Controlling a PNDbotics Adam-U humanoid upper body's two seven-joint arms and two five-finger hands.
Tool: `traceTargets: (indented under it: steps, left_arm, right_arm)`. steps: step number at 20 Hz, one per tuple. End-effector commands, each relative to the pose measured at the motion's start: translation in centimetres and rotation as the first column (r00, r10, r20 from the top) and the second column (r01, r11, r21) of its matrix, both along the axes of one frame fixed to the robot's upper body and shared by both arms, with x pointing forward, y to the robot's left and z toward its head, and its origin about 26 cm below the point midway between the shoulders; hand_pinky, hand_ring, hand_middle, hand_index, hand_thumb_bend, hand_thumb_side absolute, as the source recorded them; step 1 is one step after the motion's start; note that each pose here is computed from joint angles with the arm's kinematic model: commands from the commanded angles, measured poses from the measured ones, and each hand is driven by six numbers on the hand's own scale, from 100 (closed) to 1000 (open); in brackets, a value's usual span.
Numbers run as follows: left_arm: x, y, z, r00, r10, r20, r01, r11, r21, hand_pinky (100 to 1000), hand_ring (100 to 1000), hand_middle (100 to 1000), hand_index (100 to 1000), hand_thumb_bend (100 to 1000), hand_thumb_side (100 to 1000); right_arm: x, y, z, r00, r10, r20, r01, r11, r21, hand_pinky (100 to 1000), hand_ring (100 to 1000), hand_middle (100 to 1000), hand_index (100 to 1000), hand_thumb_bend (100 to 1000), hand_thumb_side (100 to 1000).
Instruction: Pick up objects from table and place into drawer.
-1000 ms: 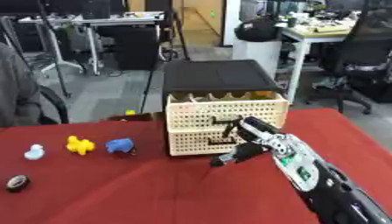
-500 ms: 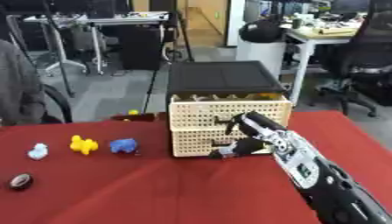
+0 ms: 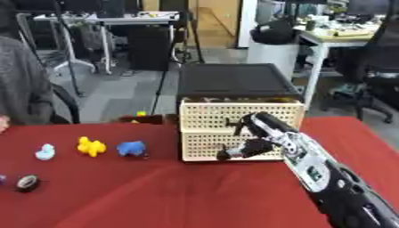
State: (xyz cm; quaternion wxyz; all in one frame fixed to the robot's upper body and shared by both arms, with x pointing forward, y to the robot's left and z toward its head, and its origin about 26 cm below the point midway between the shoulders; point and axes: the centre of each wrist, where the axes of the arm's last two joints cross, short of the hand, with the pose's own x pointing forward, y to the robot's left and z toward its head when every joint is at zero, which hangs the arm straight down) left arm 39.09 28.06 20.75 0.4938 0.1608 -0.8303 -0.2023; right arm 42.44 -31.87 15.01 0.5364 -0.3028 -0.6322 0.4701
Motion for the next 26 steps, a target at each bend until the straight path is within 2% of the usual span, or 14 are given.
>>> traceTargets:
  steps: [1,21,23,26]
  left_arm:
    - [-0.2,0.0,1.4,0.999,-0.004,0.047,0.004,1.000,-0.002,648,647,589,758,178,560]
    - [-0.5,-0.5,1.3,0.998,-0.036,0.045,0.036,0.999,-0.007,665,642,589,759,155,573]
    - [-0.5,-0.5,1.1,0.999,-0.038,0.039,0.038,0.999,-0.006,665,633,588,759,154,575]
    - [-0.6,-0.2,0.9,0.999,-0.031,0.034,0.031,0.999,-0.005,664,625,585,757,153,580]
  right_arm:
    - [0.2,-1.3,2.0,0.998,-0.032,0.051,0.033,0.999,-0.020,100,100,100,843,1000,628]
    - [-0.1,-3.4,2.4,0.993,-0.093,0.076,0.095,0.995,-0.023,100,100,100,858,1000,635]
    - [-0.2,-3.5,2.2,0.993,-0.093,0.073,0.095,0.995,-0.024,100,100,101,850,1000,637]
    - [-0.5,-3.3,2.1,0.995,-0.068,0.071,0.070,0.997,-0.019,100,100,108,790,1000,611]
